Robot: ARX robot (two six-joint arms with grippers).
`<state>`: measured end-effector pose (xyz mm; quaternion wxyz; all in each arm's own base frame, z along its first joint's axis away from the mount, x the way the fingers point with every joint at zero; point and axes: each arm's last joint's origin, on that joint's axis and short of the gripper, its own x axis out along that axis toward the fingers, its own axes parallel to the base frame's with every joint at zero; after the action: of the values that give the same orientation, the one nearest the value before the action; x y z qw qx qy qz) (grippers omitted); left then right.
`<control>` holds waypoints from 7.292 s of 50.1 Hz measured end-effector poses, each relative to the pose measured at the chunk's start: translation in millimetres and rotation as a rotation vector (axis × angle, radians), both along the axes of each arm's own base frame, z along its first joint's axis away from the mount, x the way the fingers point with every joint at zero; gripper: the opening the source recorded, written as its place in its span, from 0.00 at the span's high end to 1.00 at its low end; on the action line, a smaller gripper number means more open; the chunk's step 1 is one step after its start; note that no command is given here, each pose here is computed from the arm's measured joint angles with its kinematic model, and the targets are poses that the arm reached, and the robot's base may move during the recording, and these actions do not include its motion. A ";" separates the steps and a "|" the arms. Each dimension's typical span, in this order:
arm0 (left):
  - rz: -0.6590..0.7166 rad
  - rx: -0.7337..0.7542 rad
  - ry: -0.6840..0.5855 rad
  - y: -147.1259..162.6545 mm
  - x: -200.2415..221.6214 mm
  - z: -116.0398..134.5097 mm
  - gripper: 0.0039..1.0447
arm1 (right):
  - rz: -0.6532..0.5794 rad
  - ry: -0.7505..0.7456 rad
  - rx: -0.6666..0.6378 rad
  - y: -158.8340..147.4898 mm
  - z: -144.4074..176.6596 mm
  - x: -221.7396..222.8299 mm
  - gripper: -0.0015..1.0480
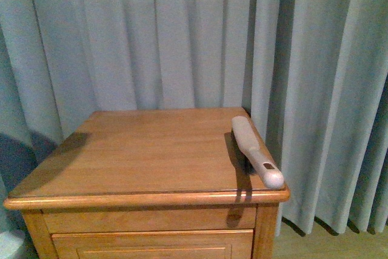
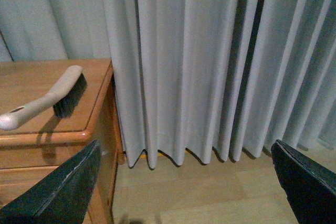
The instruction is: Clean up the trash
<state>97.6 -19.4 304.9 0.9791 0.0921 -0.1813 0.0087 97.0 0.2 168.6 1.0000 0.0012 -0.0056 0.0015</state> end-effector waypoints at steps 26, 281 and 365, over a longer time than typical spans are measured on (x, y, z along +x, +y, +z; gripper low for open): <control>-0.021 -0.064 -0.002 1.4 1.9 -35.0 0.73 | -0.065 0.202 -0.150 21.4 23.0 23.2 0.07; -0.025 -0.073 -0.010 1.4 1.0 -34.4 0.73 | -0.049 -0.152 0.013 35.7 125.2 36.9 0.80; -0.514 0.417 0.898 17.0 249.9 -109.7 0.74 | -0.048 -0.154 0.012 35.6 125.2 36.3 0.80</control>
<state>347.5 -2.4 195.2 0.8918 0.2313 0.2391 -0.3065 133.3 35.8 293.8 0.9963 0.0071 -0.0828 -0.0224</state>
